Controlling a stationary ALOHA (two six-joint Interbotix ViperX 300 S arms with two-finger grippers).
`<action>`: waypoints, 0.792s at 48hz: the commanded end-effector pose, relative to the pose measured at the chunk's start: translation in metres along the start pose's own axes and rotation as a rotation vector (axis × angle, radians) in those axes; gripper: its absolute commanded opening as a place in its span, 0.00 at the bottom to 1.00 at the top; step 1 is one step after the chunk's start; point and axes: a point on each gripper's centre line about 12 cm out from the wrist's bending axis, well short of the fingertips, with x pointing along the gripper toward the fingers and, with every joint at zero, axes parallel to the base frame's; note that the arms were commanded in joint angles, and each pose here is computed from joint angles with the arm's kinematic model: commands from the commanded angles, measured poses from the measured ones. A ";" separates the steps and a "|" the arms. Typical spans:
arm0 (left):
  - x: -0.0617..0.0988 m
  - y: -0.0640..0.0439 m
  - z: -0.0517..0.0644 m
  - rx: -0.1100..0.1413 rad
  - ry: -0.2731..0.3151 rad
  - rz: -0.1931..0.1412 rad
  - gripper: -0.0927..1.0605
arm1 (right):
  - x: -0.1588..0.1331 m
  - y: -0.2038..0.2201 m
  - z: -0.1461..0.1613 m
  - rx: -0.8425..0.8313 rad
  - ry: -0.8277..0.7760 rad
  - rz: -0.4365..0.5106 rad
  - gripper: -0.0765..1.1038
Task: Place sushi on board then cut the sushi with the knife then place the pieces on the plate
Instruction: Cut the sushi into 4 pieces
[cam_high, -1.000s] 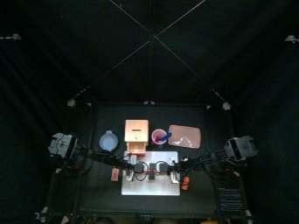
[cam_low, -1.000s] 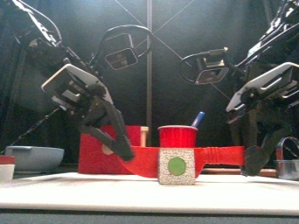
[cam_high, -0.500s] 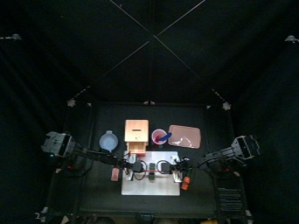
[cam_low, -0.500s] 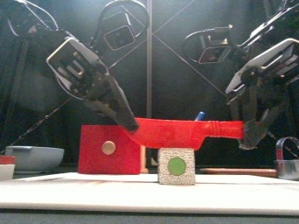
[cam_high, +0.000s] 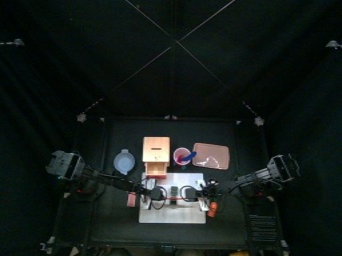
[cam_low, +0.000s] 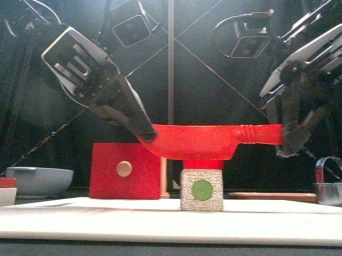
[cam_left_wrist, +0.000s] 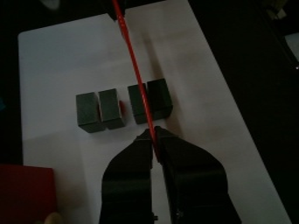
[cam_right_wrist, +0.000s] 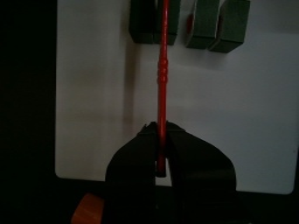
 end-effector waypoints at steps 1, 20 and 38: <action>0.000 -0.002 0.005 0.002 -0.012 -0.004 0.43 | -0.003 0.003 0.009 -0.008 -0.027 0.008 0.31; 0.007 -0.002 -0.004 -0.005 0.018 -0.004 0.43 | 0.006 0.004 0.005 -0.008 0.001 0.006 0.31; 0.001 -0.001 0.006 -0.003 -0.014 -0.002 0.42 | -0.003 0.004 0.014 -0.020 -0.018 0.000 0.31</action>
